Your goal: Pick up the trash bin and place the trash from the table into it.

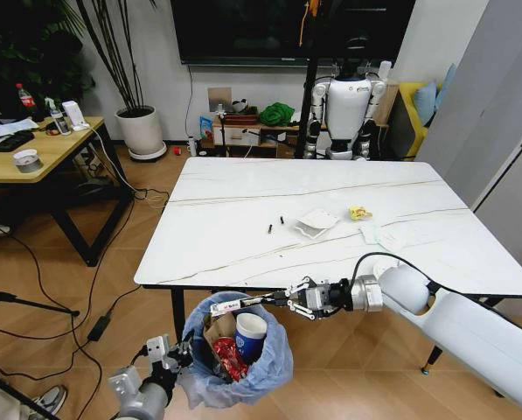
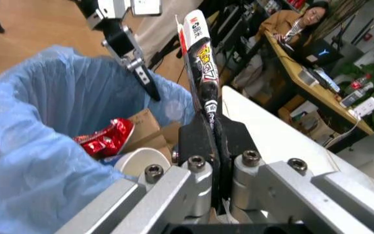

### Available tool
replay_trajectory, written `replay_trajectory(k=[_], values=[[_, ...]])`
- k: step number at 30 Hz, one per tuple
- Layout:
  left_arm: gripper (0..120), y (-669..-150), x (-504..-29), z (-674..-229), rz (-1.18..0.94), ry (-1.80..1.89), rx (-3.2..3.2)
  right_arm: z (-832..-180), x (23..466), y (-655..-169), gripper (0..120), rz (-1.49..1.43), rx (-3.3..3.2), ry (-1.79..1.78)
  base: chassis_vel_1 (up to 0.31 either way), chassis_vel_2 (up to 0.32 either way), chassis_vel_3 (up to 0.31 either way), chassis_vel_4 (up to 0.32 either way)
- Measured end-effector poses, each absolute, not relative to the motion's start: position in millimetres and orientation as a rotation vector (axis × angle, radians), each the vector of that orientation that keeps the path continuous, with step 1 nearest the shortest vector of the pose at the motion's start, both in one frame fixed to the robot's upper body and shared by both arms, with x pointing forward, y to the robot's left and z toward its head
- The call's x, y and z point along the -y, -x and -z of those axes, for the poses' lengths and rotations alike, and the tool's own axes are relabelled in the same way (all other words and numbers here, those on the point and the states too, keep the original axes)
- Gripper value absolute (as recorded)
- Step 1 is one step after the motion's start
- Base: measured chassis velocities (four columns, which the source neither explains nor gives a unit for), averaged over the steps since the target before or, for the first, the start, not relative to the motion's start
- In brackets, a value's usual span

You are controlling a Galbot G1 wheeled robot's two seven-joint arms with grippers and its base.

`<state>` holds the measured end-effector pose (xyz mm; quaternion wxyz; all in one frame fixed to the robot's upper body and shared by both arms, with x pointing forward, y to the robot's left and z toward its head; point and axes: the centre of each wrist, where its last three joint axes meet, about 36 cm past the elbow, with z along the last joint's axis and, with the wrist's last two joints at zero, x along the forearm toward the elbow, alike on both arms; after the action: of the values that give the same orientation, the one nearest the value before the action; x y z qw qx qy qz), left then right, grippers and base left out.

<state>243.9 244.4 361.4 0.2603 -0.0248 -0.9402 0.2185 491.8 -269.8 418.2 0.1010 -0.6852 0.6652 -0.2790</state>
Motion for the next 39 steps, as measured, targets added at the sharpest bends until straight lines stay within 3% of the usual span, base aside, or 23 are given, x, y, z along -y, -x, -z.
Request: replay_trajectory(k=[5,11,20,22,32,39], values=[[0,-245.2,-246.3,-362.2,-0.591,0.064,2.548,-412.9,276.1,-493.9,0,0.847,-1.966,2.027,0.000,0.000,0.000,0.000],[0,-246.1,-246.5,-363.5,-0.592,0.055,2.552,-412.3,281.0,-492.3,9,0.859,-1.948,2.035,0.000,0.000,0.000,0.000],[0,-246.5,-245.3,-364.9,-0.598,0.047,2.559,-417.5,283.4,-489.4,46,0.872,-1.924,2.038,0.000,0.000,0.000,0.000],[0,-246.8,-245.2,-365.1,-0.598,0.046,2.560,-418.1,283.8,-489.2,48,0.874,-1.923,2.038,0.000,0.000,0.000,0.000],[0,-250.3,-246.8,-365.2,-0.593,0.033,2.571,-425.9,289.9,-487.8,89,0.864,-1.934,2.026,0.000,0.000,0.000,0.000],[0,-251.2,-247.9,-365.7,-0.591,0.032,2.575,-431.5,305.3,-494.3,100,0.882,-1.975,1.986,0.000,0.000,0.000,0.000]])
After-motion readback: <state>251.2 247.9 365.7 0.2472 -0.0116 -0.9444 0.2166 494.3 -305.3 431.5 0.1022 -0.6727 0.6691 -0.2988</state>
